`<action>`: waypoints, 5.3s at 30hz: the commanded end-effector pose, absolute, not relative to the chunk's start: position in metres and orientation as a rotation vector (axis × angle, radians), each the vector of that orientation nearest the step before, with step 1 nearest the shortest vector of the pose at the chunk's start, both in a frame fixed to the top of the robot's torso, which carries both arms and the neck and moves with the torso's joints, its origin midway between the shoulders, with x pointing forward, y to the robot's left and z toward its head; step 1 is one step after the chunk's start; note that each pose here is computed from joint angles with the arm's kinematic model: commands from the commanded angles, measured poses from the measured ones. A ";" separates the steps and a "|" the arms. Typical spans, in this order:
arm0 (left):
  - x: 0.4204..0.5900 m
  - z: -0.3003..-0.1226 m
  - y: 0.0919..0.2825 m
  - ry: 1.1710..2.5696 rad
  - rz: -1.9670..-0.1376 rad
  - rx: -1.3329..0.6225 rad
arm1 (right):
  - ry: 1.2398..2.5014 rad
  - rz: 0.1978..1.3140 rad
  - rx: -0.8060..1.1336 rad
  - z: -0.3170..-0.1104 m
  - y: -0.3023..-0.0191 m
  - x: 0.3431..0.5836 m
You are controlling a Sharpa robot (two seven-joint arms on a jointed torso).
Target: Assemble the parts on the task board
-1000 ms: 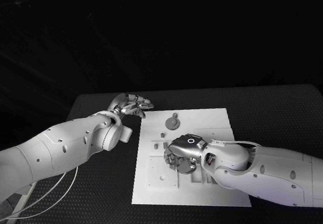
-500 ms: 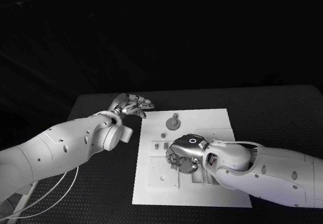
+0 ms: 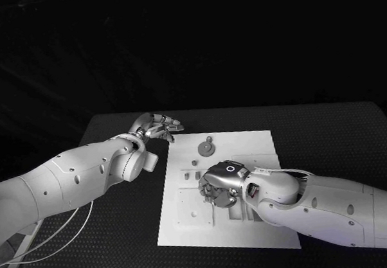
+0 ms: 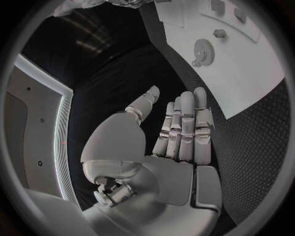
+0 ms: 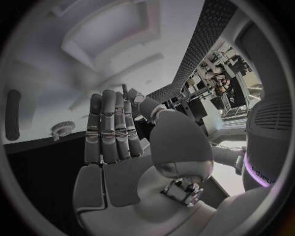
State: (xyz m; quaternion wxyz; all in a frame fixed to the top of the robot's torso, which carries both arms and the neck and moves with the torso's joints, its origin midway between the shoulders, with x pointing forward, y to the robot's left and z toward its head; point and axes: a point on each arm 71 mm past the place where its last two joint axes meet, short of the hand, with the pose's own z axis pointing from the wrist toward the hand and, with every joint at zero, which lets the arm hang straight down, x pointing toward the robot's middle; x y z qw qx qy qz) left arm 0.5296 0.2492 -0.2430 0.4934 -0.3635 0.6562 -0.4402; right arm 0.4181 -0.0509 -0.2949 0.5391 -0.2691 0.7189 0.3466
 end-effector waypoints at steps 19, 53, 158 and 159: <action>0.530 -0.241 0.247 1.597 -1.091 -0.878 | 1.751 0.841 -0.658 -0.298 -0.046 0.416; 0.530 -0.241 0.247 1.601 -1.089 -0.880 | 1.752 0.785 -0.693 -0.300 -0.044 0.418; 0.529 -0.240 0.254 1.607 -1.131 -0.883 | 1.808 0.588 -0.557 -0.257 -0.152 0.458; 0.529 -0.240 0.254 1.607 -1.131 -0.883 | 1.804 0.590 -0.558 -0.257 -0.151 0.458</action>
